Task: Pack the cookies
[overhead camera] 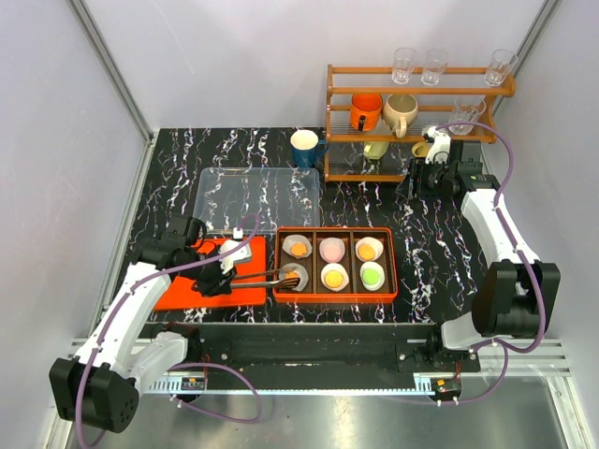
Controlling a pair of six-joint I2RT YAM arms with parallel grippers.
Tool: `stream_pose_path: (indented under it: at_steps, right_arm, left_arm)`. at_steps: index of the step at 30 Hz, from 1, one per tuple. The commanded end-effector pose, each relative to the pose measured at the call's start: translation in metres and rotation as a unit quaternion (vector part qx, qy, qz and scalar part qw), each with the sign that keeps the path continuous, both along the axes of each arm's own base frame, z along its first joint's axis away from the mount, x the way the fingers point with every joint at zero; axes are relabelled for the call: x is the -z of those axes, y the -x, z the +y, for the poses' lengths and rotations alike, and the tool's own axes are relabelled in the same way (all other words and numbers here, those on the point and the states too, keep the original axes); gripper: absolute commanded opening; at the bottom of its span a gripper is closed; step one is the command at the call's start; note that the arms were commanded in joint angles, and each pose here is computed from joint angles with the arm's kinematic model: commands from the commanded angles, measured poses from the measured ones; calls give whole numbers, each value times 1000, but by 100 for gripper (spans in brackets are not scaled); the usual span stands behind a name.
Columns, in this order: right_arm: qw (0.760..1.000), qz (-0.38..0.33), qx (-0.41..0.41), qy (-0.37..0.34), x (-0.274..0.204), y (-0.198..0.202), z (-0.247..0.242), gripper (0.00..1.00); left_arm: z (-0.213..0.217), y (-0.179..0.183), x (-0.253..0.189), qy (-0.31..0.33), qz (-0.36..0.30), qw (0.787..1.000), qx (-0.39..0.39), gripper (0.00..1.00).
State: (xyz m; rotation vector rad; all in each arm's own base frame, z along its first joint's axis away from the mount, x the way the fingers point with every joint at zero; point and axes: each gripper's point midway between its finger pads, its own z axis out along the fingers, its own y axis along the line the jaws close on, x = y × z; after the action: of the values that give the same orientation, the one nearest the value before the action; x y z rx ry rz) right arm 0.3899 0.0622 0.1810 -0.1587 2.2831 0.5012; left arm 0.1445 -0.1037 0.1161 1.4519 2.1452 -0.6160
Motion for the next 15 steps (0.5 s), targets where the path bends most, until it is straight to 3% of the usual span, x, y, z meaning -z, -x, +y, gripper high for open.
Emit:
stream_pose_path:
  at_steps: [1,15]
  right_arm:
    - [1000,-19,-6,1,-8,-7,-1,54]
    - [1000,-19,-5,-1,-9,-6,0,54]
  left_arm:
    - [-8,-9,-4,20,-24,999,8,27]
    - [-10,-11,-3,25,-24,999,9,44]
